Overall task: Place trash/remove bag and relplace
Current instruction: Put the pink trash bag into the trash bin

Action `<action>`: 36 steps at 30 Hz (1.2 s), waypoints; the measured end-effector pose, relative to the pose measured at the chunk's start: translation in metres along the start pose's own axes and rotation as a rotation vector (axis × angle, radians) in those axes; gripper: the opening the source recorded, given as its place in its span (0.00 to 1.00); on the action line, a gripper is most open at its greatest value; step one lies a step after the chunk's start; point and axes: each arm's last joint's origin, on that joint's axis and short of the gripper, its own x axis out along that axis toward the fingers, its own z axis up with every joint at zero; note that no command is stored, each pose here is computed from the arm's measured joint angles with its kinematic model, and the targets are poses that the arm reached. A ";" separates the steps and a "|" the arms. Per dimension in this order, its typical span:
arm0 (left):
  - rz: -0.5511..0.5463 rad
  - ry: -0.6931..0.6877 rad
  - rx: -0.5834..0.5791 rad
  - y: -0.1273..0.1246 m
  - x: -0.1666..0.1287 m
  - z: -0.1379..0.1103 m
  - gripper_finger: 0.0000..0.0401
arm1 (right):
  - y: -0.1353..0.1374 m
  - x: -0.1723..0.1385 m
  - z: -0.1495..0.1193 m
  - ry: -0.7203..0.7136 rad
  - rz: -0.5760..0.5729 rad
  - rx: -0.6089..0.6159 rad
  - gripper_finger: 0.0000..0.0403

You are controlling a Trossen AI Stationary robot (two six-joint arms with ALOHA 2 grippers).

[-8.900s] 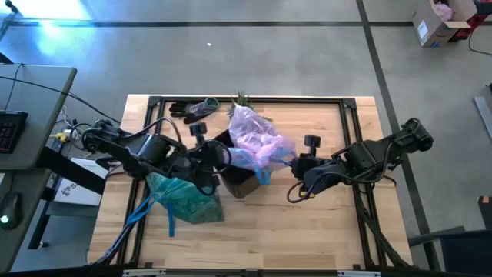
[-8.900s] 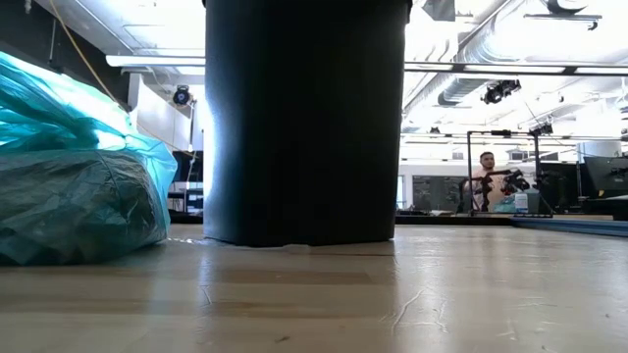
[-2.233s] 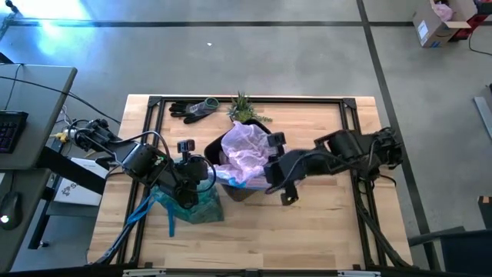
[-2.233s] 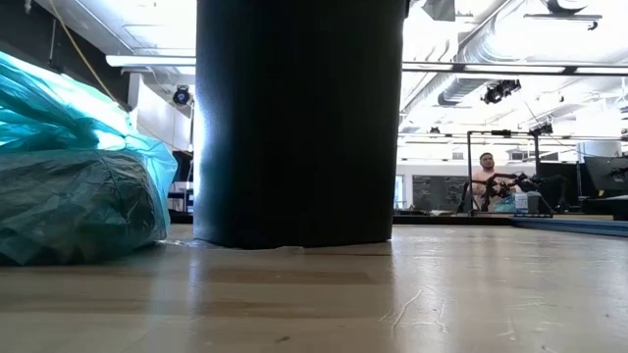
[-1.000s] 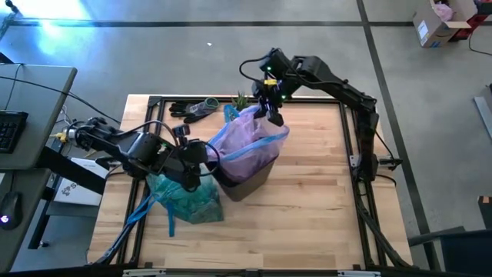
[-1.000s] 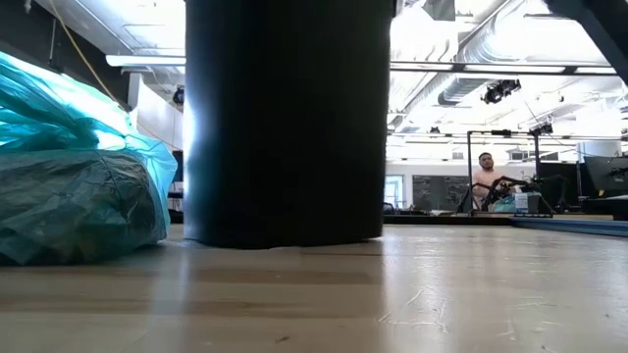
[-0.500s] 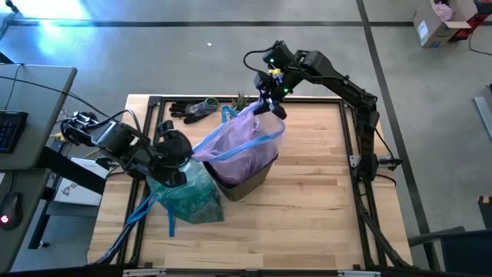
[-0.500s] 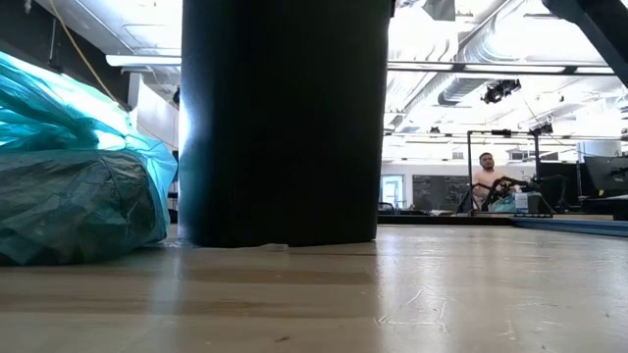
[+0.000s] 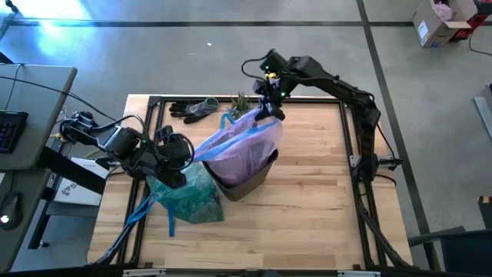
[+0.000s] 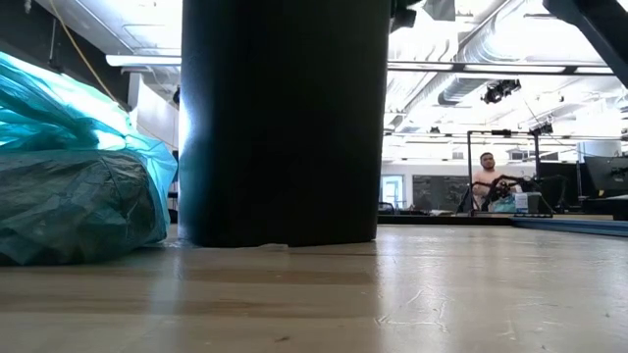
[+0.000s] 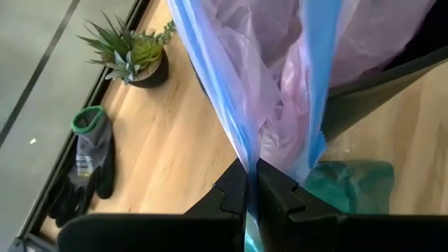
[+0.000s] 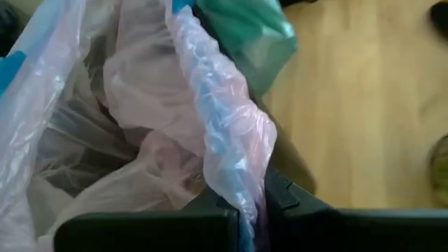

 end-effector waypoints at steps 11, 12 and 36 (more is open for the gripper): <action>-0.051 -0.036 -0.013 -0.009 0.019 -0.009 0.00 | -0.016 0.019 -0.017 -0.031 0.166 0.012 0.00; -0.059 -0.037 -0.013 -0.011 0.022 -0.010 0.00 | -0.015 0.019 -0.017 -0.036 0.176 0.006 0.00; -0.066 -0.254 -0.107 -0.035 0.053 -0.007 0.00 | 0.023 -0.013 -0.013 -0.050 0.061 -0.025 0.00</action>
